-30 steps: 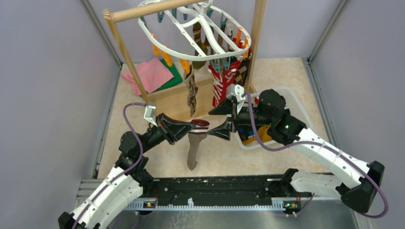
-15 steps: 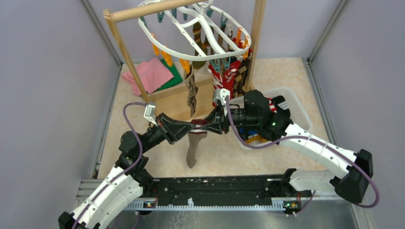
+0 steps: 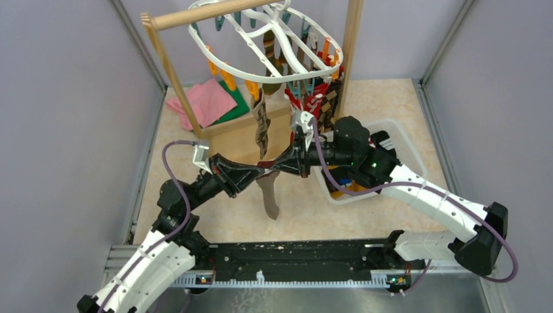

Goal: Clip the socks to the hanger
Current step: Open the clamp at the hanger.

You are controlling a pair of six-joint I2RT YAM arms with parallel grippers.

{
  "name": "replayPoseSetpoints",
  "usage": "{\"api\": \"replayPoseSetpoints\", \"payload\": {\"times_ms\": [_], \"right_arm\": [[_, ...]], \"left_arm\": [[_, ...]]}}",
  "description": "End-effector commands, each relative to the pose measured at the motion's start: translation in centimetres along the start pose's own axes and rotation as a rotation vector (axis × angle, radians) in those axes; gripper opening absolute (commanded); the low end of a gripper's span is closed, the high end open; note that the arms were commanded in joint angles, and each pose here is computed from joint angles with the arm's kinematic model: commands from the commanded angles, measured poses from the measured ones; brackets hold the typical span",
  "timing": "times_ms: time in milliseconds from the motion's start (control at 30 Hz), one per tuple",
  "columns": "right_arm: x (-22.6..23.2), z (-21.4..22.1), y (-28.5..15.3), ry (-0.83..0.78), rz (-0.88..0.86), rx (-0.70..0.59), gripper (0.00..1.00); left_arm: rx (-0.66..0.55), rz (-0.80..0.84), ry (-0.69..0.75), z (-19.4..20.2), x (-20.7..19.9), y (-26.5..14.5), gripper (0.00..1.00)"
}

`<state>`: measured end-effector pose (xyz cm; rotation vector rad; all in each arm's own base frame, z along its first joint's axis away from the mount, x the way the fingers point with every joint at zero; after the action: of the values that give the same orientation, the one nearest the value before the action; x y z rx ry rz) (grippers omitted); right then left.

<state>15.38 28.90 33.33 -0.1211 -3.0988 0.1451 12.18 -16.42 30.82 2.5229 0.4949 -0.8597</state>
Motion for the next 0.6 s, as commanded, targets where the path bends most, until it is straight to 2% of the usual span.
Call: {"api": "replayPoseSetpoints", "payload": {"times_ms": [0, 100, 167, 200, 233, 300, 433, 567], "right_arm": [[0.4, -3.8, 0.8, -0.016, -0.034, -0.037, 0.0], [0.2, -4.5, 1.2, -0.028, -0.039, -0.015, 0.0], [-0.1, -5.1, 1.3, -0.033, -0.018, -0.008, 0.0], [-0.2, -5.4, 1.3, -0.038, -0.003, -0.005, 0.0], [-0.4, -5.7, 1.3, -0.043, 0.011, -0.001, 0.0], [-0.7, -6.3, 1.4, -0.057, 0.039, 0.004, 0.0], [-0.8, -7.3, 1.9, -0.073, 0.067, -0.006, 0.0], [-0.7, -7.7, 2.5, -0.086, 0.093, -0.007, 0.0]], "left_arm": [[-0.031, 0.001, 0.179, -2.2, -1.6, -0.1, 0.09], [-0.029, -0.047, 0.293, -3.5, -2.1, -0.2, 0.27], [-0.049, -0.114, 0.392, -5.1, -2.5, -0.5, 0.31], [-0.06, -0.16, 0.44, -6.0, -2.8, -0.8, 0.37], [-0.102, -0.211, 0.487, -7.8, -3.8, -1.1, 0.47], [-0.134, -0.286, 0.557, -9.9, -4.7, -1.4, 0.57], [-0.124, -0.403, 0.576, -13.1, -5.8, -0.5, 0.71], [-0.117, -0.475, 0.535, -15.2, -6.0, 1.3, 0.77]]}}
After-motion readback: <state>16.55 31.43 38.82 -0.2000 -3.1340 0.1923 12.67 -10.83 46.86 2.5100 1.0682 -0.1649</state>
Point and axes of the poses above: each gripper's point midway between its finger pads, its own y axis out along the fingers, its own x axis along the line the jaws close on, z = x × y, the point moved 7 cm from there along -y, back along the fingers, and after that the axes turned 6 degrees about -y, right-handed, at the moved point
